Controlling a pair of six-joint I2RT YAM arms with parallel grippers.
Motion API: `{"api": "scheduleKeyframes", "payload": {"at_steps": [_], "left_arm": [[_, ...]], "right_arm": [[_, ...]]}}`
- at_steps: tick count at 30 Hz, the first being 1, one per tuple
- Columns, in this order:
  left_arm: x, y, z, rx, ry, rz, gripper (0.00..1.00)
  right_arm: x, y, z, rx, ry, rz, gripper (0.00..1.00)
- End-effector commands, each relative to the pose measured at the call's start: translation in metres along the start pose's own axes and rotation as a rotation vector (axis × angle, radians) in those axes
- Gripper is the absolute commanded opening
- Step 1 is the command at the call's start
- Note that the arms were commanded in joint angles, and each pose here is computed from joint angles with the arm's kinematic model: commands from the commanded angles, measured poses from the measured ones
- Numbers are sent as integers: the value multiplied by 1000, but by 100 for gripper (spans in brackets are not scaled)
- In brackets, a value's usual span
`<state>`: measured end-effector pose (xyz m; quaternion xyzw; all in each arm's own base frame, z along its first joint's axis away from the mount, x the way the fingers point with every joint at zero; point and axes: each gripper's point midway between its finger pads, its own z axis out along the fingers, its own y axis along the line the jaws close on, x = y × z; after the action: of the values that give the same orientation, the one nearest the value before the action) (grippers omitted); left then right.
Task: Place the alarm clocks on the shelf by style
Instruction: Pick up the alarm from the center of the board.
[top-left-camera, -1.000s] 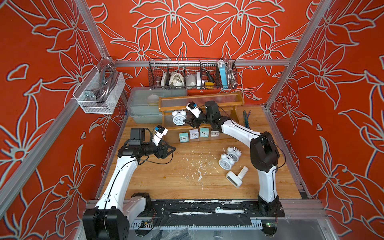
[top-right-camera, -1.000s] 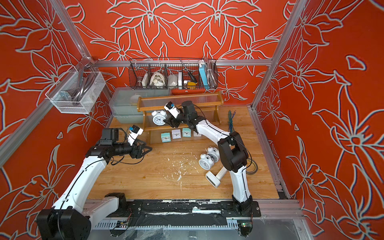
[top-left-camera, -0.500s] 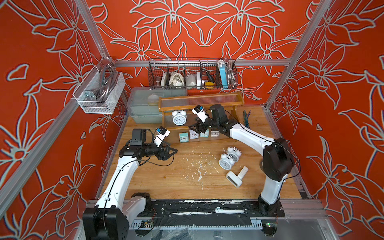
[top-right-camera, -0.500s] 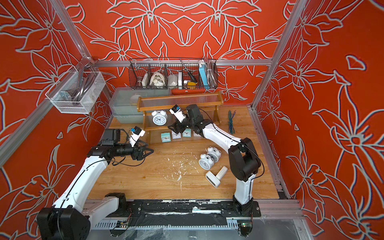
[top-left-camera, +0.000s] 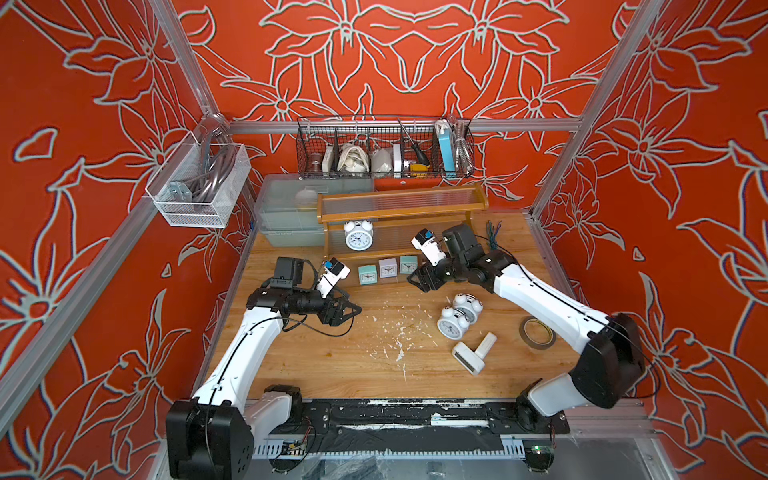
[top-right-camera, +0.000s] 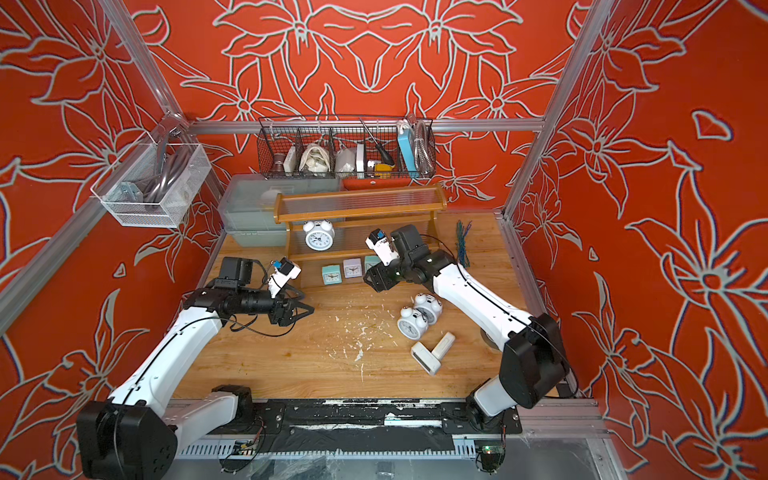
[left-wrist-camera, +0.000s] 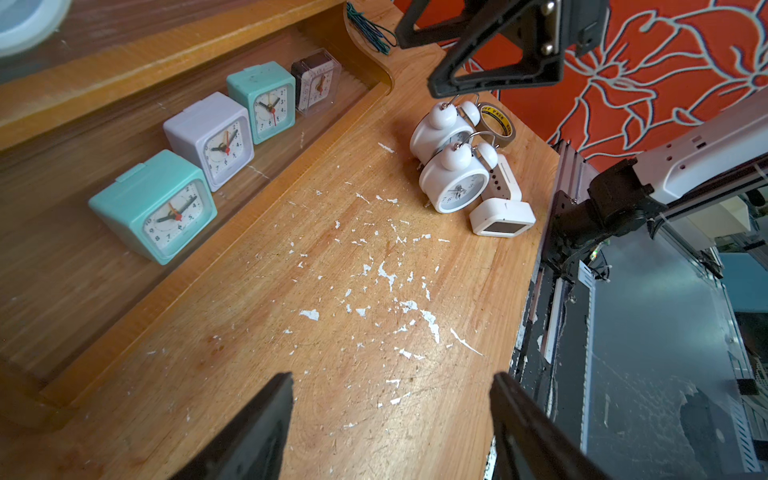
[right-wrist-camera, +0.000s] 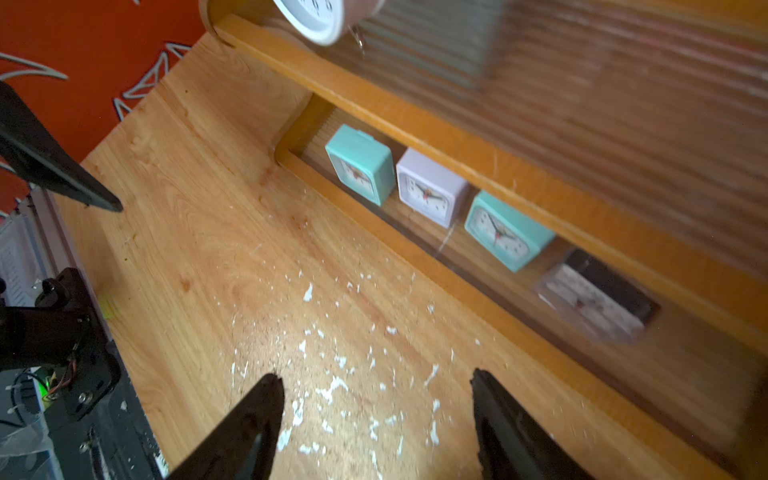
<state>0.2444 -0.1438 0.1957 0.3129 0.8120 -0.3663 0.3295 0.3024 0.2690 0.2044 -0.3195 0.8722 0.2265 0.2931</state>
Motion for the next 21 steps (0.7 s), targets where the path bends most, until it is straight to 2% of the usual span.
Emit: {"api": "scheduleKeyframes", "payload": {"at_steps": [1,6,12,15,17,21], "left_arm": [[1,-6,1,33,7,6,75],[2,-6,2,36,14,2,75],[3,-5,2,31,20,-2,74],[2,-5,2,30,20,-5,74],[1,-5,2,30,20,-5,74],[1,-5,1,25,18,-6,74]], "right_arm": [[45,-13,-24,121,156,62,76],[84,-28,-54,254,313,92,76],[133,-37,-76,348,477,120,76],[147,-32,-72,319,486,125,78],[145,-27,-69,294,480,113,79],[140,-23,-54,255,408,128,80]]}}
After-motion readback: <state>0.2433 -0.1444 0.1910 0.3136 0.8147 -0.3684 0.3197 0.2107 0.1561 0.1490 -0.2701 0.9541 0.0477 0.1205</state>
